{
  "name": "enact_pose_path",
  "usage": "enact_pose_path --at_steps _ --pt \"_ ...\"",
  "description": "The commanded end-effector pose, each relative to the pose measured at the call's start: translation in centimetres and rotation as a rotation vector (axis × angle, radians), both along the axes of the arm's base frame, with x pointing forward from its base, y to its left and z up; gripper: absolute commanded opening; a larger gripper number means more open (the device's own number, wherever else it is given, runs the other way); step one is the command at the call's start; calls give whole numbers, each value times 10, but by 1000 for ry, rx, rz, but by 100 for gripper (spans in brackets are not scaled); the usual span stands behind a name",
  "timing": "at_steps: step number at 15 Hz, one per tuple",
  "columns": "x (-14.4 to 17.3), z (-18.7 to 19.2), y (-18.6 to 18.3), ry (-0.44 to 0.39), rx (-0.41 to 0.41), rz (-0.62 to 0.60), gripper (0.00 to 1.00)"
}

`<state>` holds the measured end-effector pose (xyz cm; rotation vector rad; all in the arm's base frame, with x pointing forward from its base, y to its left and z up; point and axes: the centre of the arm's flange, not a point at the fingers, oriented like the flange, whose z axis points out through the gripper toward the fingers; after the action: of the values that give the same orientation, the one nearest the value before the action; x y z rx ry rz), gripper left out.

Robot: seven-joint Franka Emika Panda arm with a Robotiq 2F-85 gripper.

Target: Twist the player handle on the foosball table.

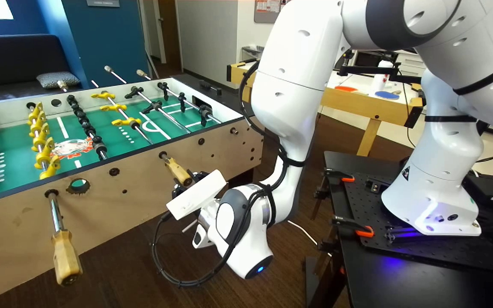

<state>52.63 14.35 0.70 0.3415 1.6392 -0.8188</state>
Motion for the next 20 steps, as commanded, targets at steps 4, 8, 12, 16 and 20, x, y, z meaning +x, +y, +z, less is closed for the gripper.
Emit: enact_pose_path --at_steps 4,8,12,16,20 --pt "0 0 0 -97 106 -5 17" --pt "-1 -1 -1 -99 101 6 17" --pt "-2 -2 -6 -196 275 -61 17" --pt "-2 -4 -11 -266 392 -81 17" --pt "-1 -5 -16 -343 493 -83 17"
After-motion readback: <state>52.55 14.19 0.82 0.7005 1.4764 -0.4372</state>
